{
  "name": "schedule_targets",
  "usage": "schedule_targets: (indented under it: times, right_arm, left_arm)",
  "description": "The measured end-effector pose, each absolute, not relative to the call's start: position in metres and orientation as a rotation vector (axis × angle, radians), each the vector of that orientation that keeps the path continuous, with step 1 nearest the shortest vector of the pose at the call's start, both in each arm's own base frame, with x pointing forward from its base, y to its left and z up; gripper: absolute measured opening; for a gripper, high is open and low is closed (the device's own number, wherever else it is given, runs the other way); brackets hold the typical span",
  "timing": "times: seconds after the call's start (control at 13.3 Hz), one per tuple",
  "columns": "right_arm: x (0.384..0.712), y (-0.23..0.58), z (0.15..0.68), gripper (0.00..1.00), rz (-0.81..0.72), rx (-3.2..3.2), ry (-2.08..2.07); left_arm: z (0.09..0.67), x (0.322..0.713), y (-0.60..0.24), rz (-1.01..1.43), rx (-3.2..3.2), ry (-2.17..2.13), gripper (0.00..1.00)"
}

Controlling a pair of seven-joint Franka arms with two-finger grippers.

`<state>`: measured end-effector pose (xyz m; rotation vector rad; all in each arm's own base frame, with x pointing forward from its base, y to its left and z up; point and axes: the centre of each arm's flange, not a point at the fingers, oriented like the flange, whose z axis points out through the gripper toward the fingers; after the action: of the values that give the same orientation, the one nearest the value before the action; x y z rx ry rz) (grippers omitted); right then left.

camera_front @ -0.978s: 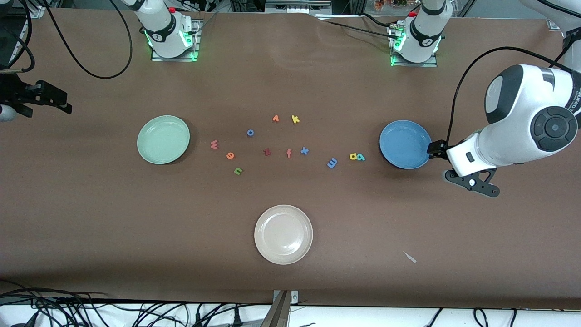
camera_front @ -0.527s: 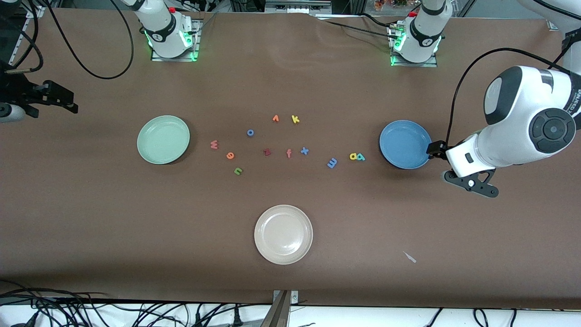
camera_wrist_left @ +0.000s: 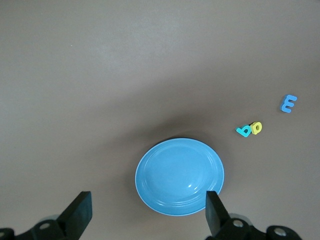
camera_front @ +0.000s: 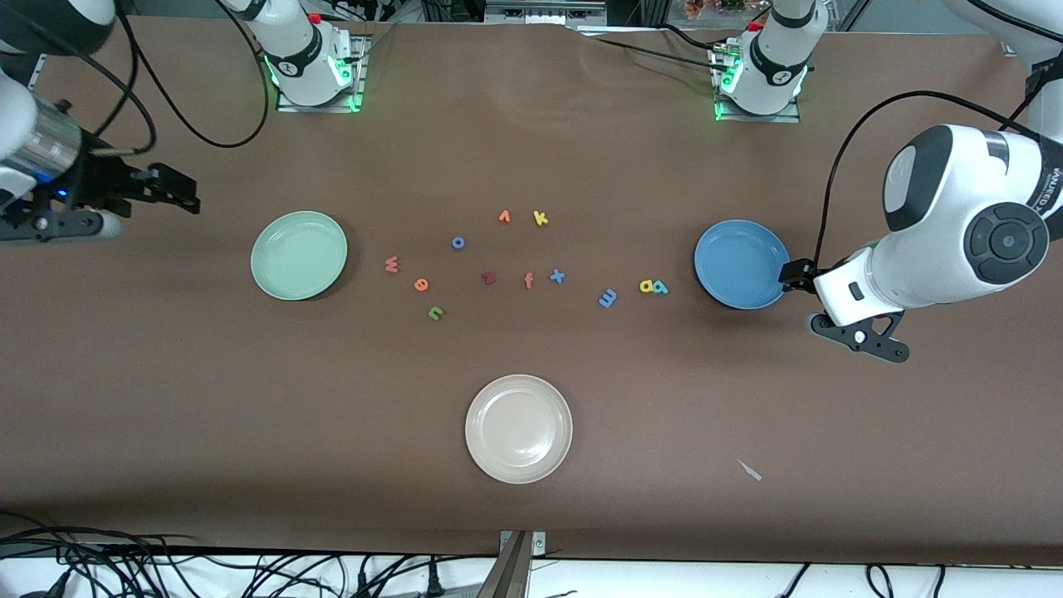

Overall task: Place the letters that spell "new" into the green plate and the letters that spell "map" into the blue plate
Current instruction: 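Reach pink letter with the right gripper while the left gripper reaches teal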

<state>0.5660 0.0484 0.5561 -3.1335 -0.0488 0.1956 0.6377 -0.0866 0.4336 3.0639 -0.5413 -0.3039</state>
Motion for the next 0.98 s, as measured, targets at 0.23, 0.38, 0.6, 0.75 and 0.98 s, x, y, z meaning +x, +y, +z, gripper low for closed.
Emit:
schedule_targets:
  times: [0.23, 0.38, 0.6, 0.75, 0.98]
  right_arm:
    - [0.575, 0.068, 0.536, 1.00, 0.223, -3.145, 0.005]
    - [0.581, 0.075, 0.521, 1.00, 0.229, -3.148, 0.002]
    - [0.588, 0.095, 0.494, 1.00, 0.238, -3.157, 0.044]
    - [0.589, 0.115, 0.476, 1.00, 0.251, -3.166, 0.097]
    - [0.586, 0.132, 0.445, 1.00, 0.265, -3.174, 0.130]
  left_arm:
    - [0.433, 0.638, -0.088, -0.306, 3.067, -0.527, 1.00]
    - [0.429, 0.636, -0.101, -0.316, 3.075, -0.491, 1.00]
    - [0.413, 0.629, -0.141, -0.361, 3.107, -0.343, 1.00]
    - [0.396, 0.622, -0.171, -0.385, 3.109, -0.172, 1.00]
    - [0.360, 0.607, -0.207, -0.384, 3.106, 0.127, 1.00]
